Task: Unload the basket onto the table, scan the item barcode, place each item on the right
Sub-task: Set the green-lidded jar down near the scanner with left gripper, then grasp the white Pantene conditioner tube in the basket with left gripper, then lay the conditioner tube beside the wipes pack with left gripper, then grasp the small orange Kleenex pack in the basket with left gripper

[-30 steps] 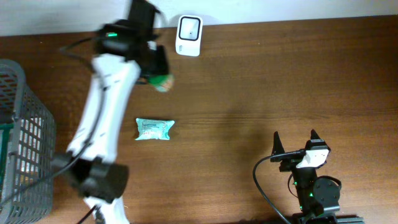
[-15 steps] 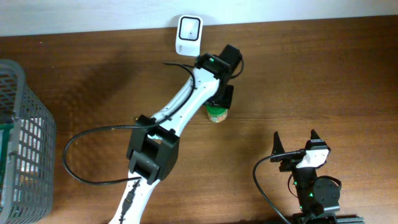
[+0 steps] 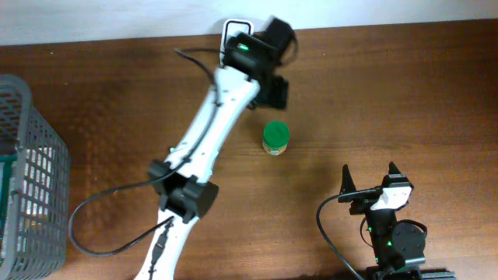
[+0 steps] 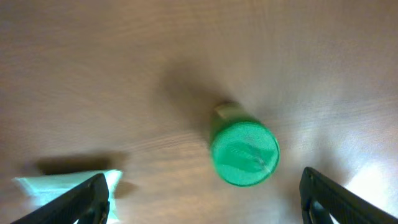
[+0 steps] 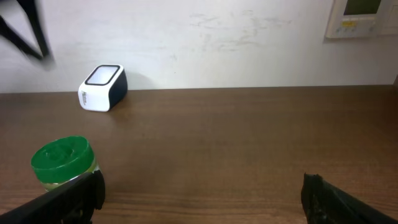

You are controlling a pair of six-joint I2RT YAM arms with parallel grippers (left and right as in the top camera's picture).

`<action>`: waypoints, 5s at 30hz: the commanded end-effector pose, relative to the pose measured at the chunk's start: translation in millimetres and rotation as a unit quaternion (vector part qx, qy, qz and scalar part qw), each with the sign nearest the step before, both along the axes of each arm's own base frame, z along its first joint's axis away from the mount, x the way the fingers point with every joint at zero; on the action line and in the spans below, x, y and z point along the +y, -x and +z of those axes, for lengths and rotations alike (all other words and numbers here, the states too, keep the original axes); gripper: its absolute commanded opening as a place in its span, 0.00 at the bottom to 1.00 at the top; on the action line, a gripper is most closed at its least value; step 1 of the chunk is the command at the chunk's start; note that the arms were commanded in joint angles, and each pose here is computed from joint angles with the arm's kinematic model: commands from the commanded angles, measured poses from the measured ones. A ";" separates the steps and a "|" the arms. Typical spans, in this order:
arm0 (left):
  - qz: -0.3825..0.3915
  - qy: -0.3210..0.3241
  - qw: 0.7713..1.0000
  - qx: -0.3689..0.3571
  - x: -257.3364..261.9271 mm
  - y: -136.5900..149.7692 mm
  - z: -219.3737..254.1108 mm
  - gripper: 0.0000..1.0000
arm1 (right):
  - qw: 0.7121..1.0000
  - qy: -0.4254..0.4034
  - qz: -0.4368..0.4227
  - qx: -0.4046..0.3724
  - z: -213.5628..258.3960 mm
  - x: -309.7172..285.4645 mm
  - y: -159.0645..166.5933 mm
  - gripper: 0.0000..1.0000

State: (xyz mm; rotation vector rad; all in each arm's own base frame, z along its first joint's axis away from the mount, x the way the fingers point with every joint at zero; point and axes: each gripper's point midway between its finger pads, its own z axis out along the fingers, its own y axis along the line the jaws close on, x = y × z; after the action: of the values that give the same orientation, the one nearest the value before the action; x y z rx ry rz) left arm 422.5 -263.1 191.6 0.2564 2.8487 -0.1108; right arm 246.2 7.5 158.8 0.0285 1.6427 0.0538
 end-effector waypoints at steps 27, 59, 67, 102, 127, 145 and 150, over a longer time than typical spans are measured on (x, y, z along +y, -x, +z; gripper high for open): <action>0.590 -0.044 0.796 -0.127 547.7 138.3 146.7 0.86 | 1.000 -0.001 -0.012 0.003 -2.7 -4.6 0.1 0.98; 0.289 0.047 0.956 0.004 543.8 123.0 -165.6 0.23 | 1.000 -0.001 -0.012 0.003 -2.7 -4.6 0.1 0.98; 0.346 0.045 0.937 -0.028 558.5 110.6 -120.4 0.00 | 1.000 -0.001 -0.012 0.003 -2.7 -4.6 0.1 0.98; 0.111 0.122 0.984 0.061 249.3 37.9 -153.2 0.00 | 1.000 -0.001 -0.012 0.003 -2.7 -4.6 0.1 0.98; 0.084 0.074 0.994 0.016 243.2 -11.1 -49.1 0.87 | 1.000 -0.001 -0.012 0.003 -2.7 -4.6 0.1 0.98; 0.556 -0.085 0.825 -0.055 568.7 123.6 90.1 0.85 | 1.000 -0.001 -0.012 0.003 -2.7 -4.7 0.1 0.98; 0.579 -0.150 0.800 0.045 593.9 156.3 9.3 0.77 | 1.000 -0.001 -0.012 0.003 -2.7 -4.8 0.1 0.98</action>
State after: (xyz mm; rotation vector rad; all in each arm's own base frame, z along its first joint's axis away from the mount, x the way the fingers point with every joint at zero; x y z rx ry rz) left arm 287.2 319.7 225.7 -1.3632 2.5182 0.4384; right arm 246.2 6.8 158.9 0.0323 1.6418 0.0509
